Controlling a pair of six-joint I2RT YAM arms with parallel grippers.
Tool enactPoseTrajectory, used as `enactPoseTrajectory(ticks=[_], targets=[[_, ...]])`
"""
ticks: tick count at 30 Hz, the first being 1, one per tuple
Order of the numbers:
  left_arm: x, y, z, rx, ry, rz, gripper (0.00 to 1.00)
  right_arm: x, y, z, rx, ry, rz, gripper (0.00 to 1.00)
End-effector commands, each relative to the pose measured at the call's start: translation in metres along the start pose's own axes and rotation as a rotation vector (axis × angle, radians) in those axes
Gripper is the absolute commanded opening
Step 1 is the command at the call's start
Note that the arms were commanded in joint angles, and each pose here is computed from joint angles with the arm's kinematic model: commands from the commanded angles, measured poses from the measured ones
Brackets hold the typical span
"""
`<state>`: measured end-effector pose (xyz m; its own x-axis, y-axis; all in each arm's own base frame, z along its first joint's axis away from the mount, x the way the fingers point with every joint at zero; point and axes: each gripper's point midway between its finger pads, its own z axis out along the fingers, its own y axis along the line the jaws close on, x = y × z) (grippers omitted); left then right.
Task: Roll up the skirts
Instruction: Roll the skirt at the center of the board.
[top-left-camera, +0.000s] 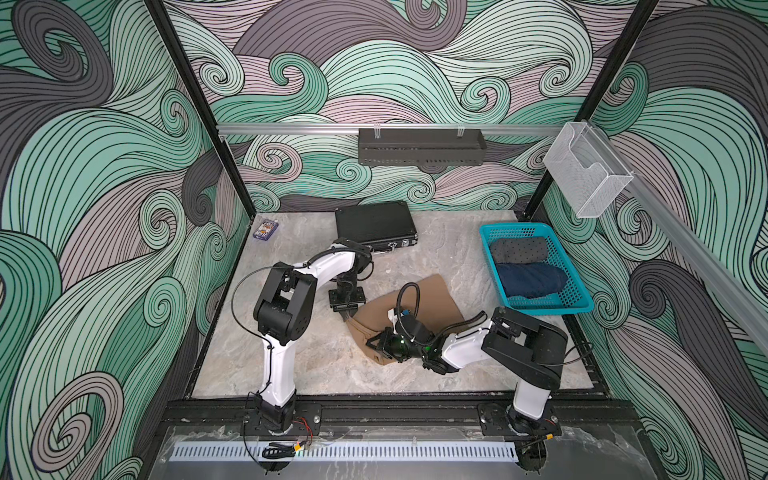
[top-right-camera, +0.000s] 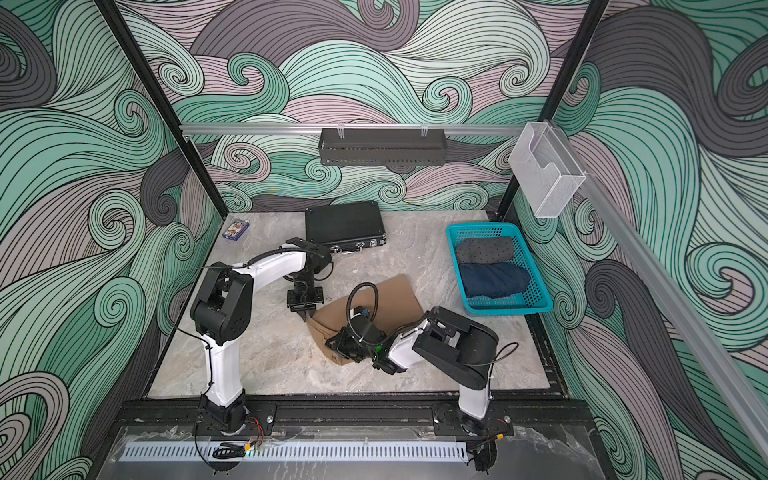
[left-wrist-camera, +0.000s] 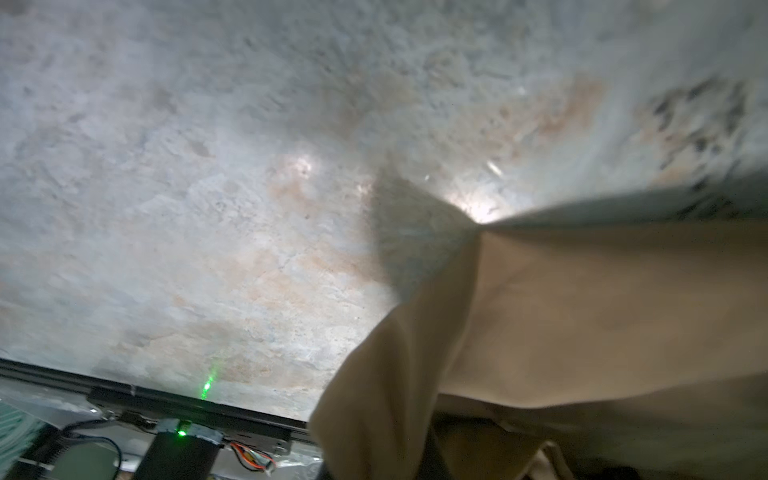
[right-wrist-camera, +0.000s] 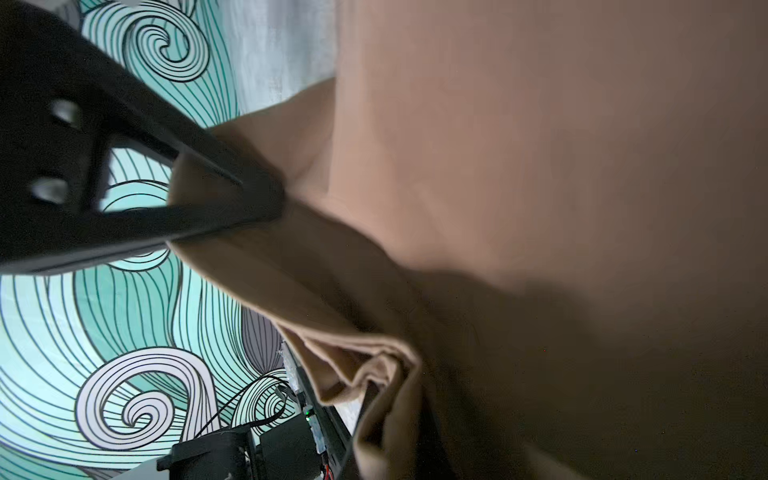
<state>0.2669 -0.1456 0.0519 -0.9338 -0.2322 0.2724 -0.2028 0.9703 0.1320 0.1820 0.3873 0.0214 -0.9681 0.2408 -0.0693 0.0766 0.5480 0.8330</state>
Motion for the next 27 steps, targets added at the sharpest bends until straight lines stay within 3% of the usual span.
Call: enactPoseTrajectory(ticks=[1,4,8,13,18,19,23,27], targets=[[-0.022,0.010,-0.035,0.019,-0.140,-0.056,0.42,0.022,-0.067,-0.013,0.211,0.065,0.050,0.00],[-0.023,0.002,-0.055,0.147,-0.188,-0.057,0.65,0.013,-0.059,-0.021,0.170,0.015,0.053,0.00],[-0.020,-0.008,-0.065,0.323,-0.234,-0.020,0.73,0.005,-0.045,-0.029,0.124,-0.013,0.013,0.00],[-0.012,-0.024,-0.040,0.551,-0.223,0.002,0.78,0.001,-0.020,-0.034,0.037,-0.024,-0.112,0.00],[-0.008,-0.030,-0.032,0.641,-0.238,-0.014,0.81,0.001,-0.002,-0.040,-0.073,0.024,-0.199,0.00],[-0.008,-0.027,-0.033,0.642,-0.254,-0.030,0.86,0.002,0.000,-0.040,-0.083,0.045,-0.200,0.00],[-0.007,-0.022,-0.028,0.737,-0.297,-0.134,0.89,0.004,0.000,-0.043,-0.111,0.069,-0.192,0.00],[0.005,-0.020,0.001,0.770,-0.186,-0.227,0.90,0.001,-0.005,-0.048,-0.103,0.049,-0.169,0.00]])
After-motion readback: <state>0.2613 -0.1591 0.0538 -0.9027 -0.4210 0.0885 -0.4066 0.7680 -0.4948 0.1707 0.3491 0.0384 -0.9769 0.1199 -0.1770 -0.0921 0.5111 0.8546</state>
